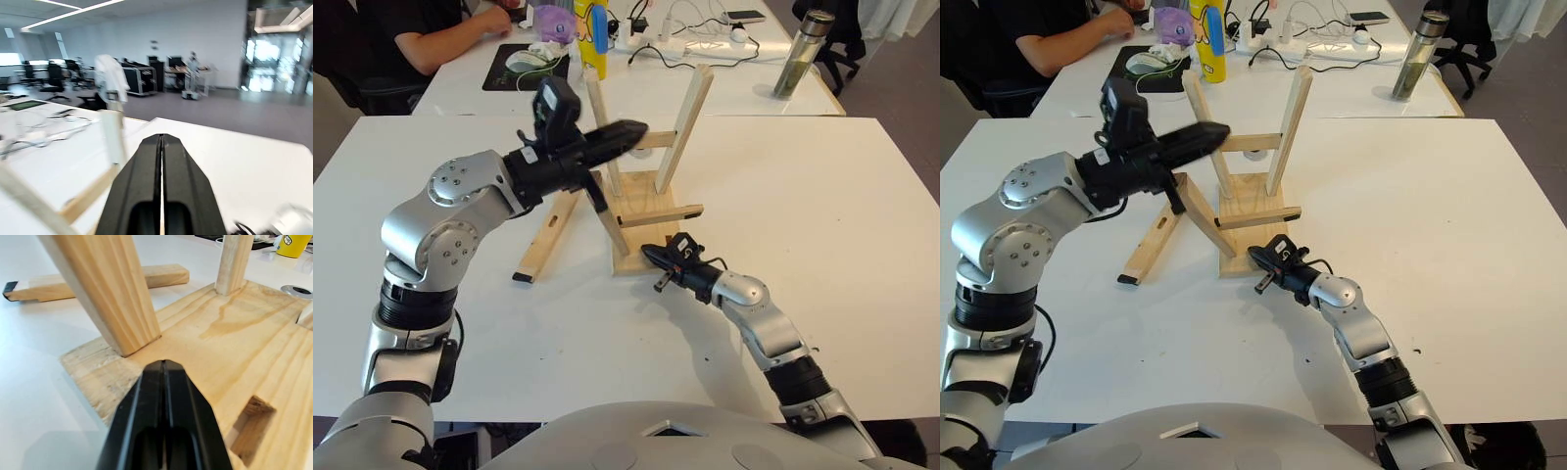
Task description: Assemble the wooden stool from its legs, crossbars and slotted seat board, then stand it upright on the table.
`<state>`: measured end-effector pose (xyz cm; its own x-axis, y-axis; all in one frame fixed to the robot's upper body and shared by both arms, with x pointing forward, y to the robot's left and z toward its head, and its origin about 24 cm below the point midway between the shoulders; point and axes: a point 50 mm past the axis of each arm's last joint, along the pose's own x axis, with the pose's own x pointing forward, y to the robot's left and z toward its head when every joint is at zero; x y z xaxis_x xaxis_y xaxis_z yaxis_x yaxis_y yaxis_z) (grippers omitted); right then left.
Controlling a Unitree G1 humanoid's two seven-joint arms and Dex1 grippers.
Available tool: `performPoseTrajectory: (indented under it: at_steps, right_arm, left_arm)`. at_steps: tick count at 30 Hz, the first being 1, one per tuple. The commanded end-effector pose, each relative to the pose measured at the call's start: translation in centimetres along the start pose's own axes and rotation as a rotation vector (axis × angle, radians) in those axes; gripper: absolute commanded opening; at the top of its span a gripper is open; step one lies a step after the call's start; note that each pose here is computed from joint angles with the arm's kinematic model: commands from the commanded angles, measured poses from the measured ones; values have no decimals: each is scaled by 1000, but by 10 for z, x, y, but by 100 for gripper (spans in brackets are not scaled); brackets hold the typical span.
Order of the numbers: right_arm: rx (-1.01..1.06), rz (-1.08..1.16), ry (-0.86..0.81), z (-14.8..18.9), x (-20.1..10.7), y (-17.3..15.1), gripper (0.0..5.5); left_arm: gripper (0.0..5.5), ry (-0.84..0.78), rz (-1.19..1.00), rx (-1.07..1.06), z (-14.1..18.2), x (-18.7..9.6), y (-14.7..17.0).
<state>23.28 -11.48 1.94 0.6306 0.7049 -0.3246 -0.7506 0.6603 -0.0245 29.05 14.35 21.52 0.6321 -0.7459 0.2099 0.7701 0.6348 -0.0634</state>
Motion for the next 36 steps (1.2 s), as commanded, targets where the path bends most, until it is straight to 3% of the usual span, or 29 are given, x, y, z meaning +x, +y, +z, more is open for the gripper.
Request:
performPoseTrajectory:
  at_steps: [1, 5, 9, 13, 25, 33, 36]
  right_arm:
    - [75, -21, 227, -47, -13, 5, 0]
    - [76, -30, 215, -45, -14, 4, 0]
    - [80, -38, 205, -44, -16, 5, 0]
    - [79, -29, 207, -44, -16, 6, 0]
    - [79, -16, 209, -43, -14, 8, 0]
    - [80, -13, 201, -41, -12, 10, 0]
    - [56, -43, 90, -26, -10, 6, 0]
  left_arm:
    - [47, -145, 238, 6, 27, -21, 35]
    - [105, 73, 420, -64, -23, -57, 52]
    - [161, 291, 476, -94, -77, -79, 40]
    - [223, 371, 514, -99, -109, -90, 30]
    - [393, 663, 510, -124, -148, -105, 13]
    - [397, 800, 535, -20, -153, -109, 19]
    - [380, 851, 526, 57, -156, -114, 24]
